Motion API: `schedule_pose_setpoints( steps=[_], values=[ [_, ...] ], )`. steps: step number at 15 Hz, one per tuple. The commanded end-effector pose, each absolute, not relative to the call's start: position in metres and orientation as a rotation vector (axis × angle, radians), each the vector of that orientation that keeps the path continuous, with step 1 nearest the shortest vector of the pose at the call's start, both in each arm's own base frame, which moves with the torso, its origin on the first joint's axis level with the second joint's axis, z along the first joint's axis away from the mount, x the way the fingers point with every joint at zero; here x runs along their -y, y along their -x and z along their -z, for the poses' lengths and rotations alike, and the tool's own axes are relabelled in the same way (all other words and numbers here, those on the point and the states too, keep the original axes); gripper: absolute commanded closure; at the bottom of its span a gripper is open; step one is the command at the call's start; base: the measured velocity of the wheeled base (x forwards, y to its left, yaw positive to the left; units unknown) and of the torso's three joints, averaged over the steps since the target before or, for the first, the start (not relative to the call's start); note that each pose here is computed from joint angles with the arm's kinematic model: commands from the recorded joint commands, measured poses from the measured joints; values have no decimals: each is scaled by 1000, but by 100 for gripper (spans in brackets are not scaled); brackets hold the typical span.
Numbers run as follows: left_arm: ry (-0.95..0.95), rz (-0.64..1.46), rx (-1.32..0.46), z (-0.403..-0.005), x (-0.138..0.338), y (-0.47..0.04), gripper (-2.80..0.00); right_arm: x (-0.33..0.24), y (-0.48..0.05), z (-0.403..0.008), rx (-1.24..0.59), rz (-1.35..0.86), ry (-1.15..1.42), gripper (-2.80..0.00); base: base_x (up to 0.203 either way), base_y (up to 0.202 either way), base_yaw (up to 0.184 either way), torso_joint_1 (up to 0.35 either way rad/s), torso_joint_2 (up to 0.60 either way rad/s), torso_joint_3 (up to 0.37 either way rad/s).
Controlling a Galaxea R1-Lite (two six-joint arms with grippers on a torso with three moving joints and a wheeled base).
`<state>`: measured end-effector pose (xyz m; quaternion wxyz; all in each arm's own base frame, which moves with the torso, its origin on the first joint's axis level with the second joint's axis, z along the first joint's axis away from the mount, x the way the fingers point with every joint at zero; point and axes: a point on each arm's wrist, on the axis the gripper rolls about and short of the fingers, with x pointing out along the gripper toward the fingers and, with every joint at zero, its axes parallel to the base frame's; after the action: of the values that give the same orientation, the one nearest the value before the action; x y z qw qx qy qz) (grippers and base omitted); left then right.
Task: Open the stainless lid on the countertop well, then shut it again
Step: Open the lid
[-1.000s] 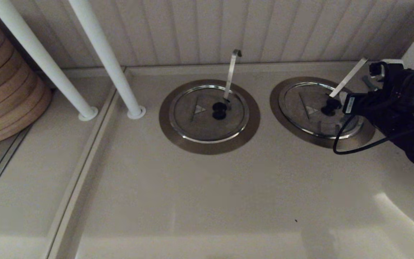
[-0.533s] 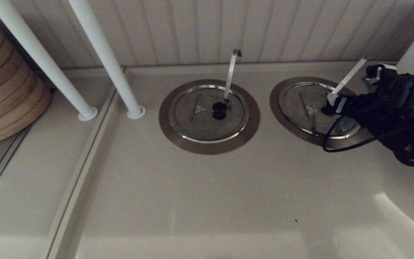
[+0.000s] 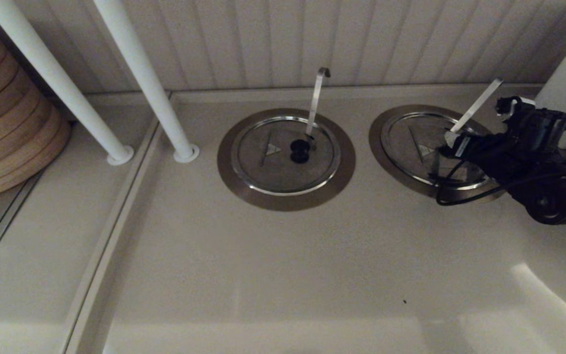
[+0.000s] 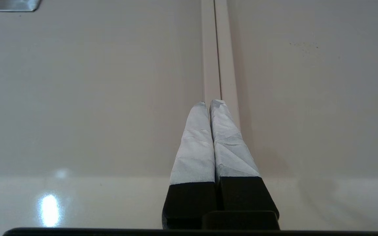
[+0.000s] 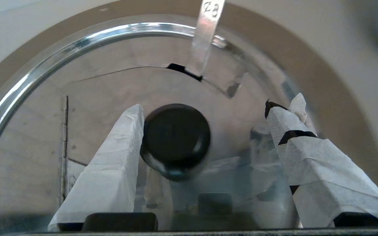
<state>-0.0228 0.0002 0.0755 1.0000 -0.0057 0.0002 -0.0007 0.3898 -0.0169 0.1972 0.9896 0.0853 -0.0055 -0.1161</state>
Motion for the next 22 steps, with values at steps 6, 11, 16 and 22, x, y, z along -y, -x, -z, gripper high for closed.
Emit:
schedule_pose_setpoints(
  steps=[6,11,16,22],
  values=[
    [12,0,-2,-76,0,23,0,13,-398,-195,22,224,-216,-280,0,0,0,0,0,0],
    [12,1,-2,-76,0,23,0,-4,-395,-203,42,178,-239,-280,0,0,0,0,0,0],
    [12,1,-2,-76,0,23,0,-11,-400,-199,33,162,-239,-280,0,0,0,0,0,0],
    [12,0,-2,-76,0,23,0,-9,-403,-198,34,174,-239,-280,0,0,0,0,0,0]
  ],
)
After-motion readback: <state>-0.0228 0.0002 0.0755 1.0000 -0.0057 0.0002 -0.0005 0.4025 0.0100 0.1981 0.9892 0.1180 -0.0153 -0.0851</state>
